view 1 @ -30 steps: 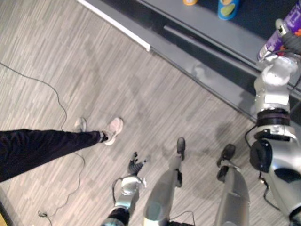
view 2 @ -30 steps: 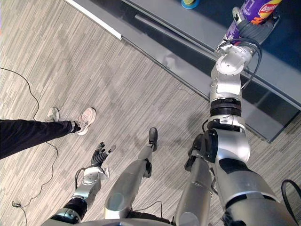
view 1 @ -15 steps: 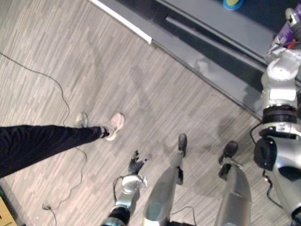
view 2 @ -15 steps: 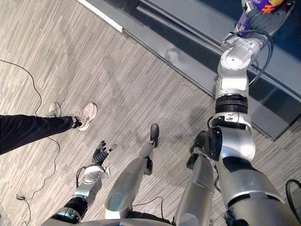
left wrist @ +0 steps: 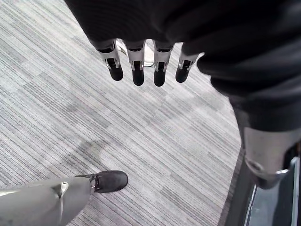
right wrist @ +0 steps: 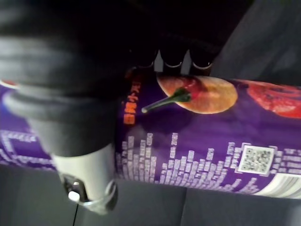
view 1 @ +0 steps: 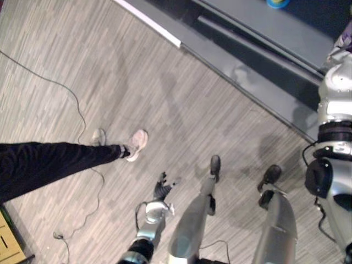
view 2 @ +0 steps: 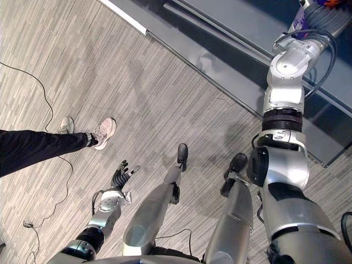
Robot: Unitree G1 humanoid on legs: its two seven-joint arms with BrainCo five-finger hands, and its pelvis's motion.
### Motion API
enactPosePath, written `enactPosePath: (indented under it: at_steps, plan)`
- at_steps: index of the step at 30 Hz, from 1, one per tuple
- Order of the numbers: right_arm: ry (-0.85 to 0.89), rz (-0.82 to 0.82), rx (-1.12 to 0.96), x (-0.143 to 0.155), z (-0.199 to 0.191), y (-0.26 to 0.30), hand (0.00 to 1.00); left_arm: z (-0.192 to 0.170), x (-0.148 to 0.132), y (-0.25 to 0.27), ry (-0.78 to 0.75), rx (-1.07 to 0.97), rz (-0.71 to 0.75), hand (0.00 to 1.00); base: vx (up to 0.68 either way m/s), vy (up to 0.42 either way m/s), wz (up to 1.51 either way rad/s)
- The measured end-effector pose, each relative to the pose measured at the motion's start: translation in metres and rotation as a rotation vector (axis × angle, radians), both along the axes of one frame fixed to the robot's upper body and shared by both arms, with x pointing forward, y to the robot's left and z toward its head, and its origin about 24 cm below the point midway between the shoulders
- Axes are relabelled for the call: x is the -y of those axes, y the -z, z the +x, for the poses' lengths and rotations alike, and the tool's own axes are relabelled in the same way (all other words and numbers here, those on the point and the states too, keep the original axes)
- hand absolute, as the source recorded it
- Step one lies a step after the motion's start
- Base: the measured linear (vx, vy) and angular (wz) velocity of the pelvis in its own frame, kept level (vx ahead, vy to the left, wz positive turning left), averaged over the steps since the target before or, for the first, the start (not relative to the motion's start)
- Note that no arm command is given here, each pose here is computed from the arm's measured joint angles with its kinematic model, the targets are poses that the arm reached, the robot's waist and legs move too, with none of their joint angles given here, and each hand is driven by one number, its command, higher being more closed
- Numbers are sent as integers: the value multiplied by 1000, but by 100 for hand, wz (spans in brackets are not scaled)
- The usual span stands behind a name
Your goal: Put the gum and the chips on the shelf.
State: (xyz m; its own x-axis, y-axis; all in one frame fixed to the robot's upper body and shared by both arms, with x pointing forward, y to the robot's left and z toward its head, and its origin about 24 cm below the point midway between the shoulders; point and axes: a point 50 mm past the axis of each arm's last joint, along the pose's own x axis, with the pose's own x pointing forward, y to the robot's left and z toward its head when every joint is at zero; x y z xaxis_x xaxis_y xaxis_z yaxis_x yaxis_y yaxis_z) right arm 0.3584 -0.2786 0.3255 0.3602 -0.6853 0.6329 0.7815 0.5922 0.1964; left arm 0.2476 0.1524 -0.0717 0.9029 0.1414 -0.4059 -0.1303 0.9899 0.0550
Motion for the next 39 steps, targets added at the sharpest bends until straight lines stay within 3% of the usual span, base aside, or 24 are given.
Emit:
enactPosePath:
  at_steps: [5,6,12,32,39]
  plan:
    - [-2,-3,13,-1,-1,-1,100,0,1,0,2,0,-1,0,-21,-55,-2]
    - [-1,-2,11,0,0,-1,0,0,1,0,2,1,-2,0,-20,-50,0]
    - [8,44,-119,7,9,32,0,-1,2,1,-11,-5,-32,0,-18,-48,-4]
    - [-57,88,-212,-1,14,86,0,-2,8,4,-6,-20,-53,0,-23,-53,-5]
    - [-114,150,-379,-11,8,161,0,-16,3,22,-48,-134,-56,0,32,-44,-8]
